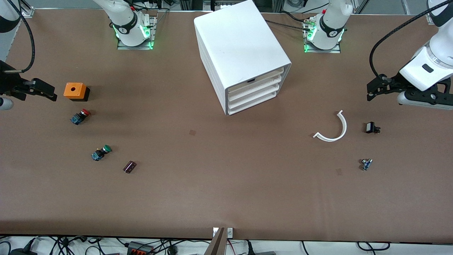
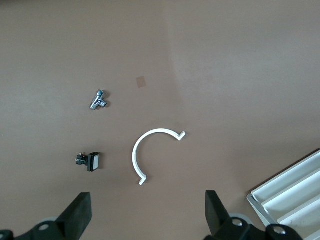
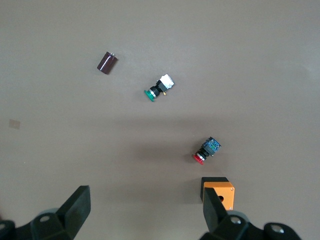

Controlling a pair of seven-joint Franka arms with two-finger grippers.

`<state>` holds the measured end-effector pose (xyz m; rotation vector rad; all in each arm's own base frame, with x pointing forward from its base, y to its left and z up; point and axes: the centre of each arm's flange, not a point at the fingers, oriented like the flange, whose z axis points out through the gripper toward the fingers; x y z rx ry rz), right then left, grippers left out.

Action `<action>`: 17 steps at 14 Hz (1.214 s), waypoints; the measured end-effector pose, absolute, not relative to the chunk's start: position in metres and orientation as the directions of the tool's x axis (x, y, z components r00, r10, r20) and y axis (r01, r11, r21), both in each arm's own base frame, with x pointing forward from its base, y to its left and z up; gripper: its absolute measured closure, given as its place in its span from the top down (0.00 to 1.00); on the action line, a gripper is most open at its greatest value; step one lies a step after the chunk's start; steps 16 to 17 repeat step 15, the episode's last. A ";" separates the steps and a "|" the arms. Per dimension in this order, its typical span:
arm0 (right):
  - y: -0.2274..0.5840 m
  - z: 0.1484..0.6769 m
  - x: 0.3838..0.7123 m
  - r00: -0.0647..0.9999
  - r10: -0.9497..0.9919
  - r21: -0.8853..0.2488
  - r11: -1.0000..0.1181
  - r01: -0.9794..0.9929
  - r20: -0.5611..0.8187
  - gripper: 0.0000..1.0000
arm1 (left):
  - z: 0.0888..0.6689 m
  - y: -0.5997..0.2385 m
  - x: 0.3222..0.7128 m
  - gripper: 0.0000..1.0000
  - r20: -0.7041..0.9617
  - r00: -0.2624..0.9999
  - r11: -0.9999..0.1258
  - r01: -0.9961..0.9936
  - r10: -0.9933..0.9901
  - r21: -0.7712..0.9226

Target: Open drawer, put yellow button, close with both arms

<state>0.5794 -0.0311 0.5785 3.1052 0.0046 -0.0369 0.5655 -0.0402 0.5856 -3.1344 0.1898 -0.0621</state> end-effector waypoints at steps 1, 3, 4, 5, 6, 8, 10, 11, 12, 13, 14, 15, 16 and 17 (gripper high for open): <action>-0.031 0.579 0.579 1.000 0.002 0.036 -0.999 0.003 -0.024 1.00 | 0.585 -0.040 0.565 1.00 0.037 0.992 -0.993 -0.122 -0.122 -0.003; -0.031 0.579 0.579 1.000 0.002 0.036 -0.999 0.003 -0.023 1.00 | 0.584 -0.039 0.565 1.00 0.035 0.992 -0.992 -0.123 -0.123 -0.003; -0.031 0.579 0.579 1.000 0.002 0.036 -0.999 0.003 -0.023 1.00 | 0.583 -0.040 0.565 1.00 0.033 0.992 -0.992 -0.123 -0.123 -0.003; -0.031 0.579 0.579 1.000 0.002 0.036 -0.999 0.003 -0.023 1.00 | 0.583 -0.040 0.565 1.00 0.030 0.992 -0.992 -0.124 -0.124 -0.003; -0.031 0.579 0.579 1.000 0.002 0.036 -0.999 0.003 -0.023 1.00 | 0.582 -0.040 0.565 1.00 0.027 0.992 -0.992 -0.124 -0.124 -0.003; -0.031 0.578 0.579 1.000 0.002 0.036 -0.999 0.003 -0.023 1.00 | 0.582 -0.040 0.565 1.00 0.026 0.992 -0.992 -0.124 -0.124 -0.002; -0.031 0.578 0.579 1.000 0.002 0.036 -0.999 0.003 -0.024 1.00 | 0.582 -0.040 0.565 1.00 0.026 0.992 -0.992 -0.124 -0.124 -0.002; -0.031 0.578 0.579 1.000 0.002 0.036 -0.999 0.003 -0.024 1.00 | 0.582 -0.040 0.565 1.00 0.025 0.992 -0.992 -0.124 -0.124 -0.002; -0.031 0.578 0.579 1.000 0.002 0.036 -0.999 0.003 -0.024 1.00 | 0.582 -0.040 0.565 1.00 0.025 0.992 -0.992 -0.123 -0.124 -0.002; -0.031 0.578 0.579 1.000 0.002 0.036 -0.999 0.003 -0.024 1.00 | 0.582 -0.039 0.565 1.00 0.024 0.992 -0.992 -0.122 -0.122 -0.002; -0.031 0.578 0.579 1.000 0.002 0.036 -0.999 0.003 -0.024 1.00 | 0.582 -0.038 0.565 1.00 0.024 0.992 -0.993 -0.121 -0.121 -0.002; -0.031 0.578 0.579 1.000 0.002 0.036 -0.999 0.003 -0.024 1.00 | 0.582 -0.038 0.565 1.00 0.023 0.992 -0.993 -0.120 -0.120 -0.002; -0.031 0.578 0.579 1.000 0.002 0.036 -0.999 0.003 -0.024 1.00 | 0.582 -0.038 0.565 1.00 0.023 0.992 -0.993 -0.120 -0.120 -0.002; -0.031 0.578 0.579 1.000 0.002 0.036 -0.999 0.003 -0.024 1.00 | 0.582 -0.038 0.565 1.00 0.023 0.992 -0.993 -0.120 -0.120 -0.002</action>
